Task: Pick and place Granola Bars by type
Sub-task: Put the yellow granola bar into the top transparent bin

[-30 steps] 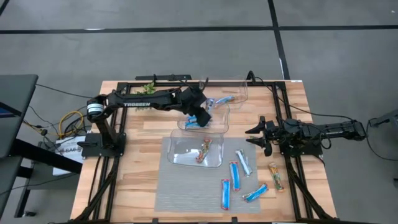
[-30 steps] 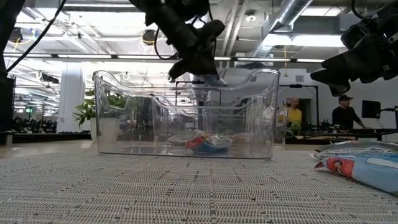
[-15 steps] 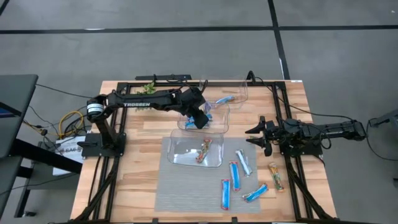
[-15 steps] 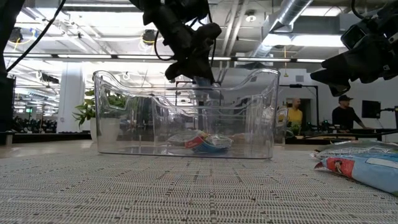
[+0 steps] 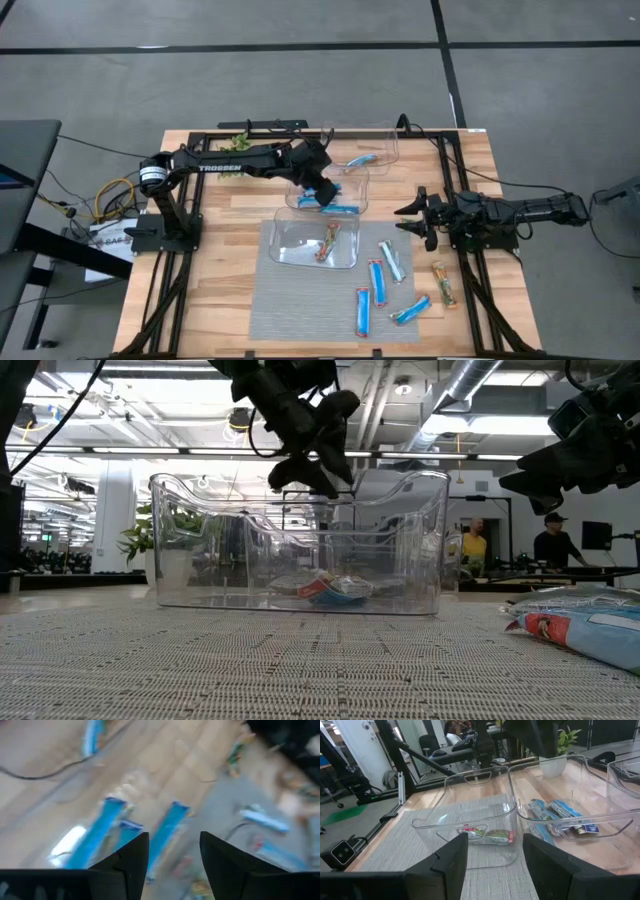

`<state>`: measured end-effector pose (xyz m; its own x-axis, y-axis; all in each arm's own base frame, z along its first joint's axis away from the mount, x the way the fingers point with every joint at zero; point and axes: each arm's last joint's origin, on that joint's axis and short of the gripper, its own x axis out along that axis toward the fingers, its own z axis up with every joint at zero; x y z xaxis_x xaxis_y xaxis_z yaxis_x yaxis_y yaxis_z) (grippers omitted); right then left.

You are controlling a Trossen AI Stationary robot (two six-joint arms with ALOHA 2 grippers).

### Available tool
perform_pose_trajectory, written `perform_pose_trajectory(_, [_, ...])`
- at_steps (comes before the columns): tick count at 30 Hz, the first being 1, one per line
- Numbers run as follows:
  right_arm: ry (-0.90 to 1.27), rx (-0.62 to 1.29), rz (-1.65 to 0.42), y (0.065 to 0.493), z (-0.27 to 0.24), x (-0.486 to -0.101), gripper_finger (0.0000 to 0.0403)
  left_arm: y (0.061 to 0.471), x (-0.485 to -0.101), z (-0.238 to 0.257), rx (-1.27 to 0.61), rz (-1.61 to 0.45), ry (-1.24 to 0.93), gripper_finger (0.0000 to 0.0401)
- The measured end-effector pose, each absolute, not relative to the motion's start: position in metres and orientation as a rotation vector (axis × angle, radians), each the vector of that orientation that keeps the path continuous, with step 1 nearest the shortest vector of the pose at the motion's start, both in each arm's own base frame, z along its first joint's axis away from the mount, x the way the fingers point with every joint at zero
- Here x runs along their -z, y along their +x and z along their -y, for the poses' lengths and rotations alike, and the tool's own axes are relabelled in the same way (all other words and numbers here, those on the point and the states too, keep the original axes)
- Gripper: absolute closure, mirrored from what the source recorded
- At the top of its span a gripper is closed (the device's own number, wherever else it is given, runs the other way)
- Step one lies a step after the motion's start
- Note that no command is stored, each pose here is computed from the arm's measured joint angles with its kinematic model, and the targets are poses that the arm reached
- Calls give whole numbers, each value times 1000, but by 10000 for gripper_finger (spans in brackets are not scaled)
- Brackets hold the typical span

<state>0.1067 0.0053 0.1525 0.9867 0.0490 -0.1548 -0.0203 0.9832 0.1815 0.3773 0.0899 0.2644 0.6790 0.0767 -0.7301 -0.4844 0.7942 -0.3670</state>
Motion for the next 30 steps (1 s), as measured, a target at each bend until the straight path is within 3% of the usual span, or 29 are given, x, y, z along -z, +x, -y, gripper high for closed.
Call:
perform_pose_trajectory(16, [180,-35,-160,107,-5,-152,219,405,-298,-40,225,-543,-917,233])
perform_pose_trajectory(30, [181,-35,-160,107,-5,-152,219,396,-321,23,436,-455,-787,233])
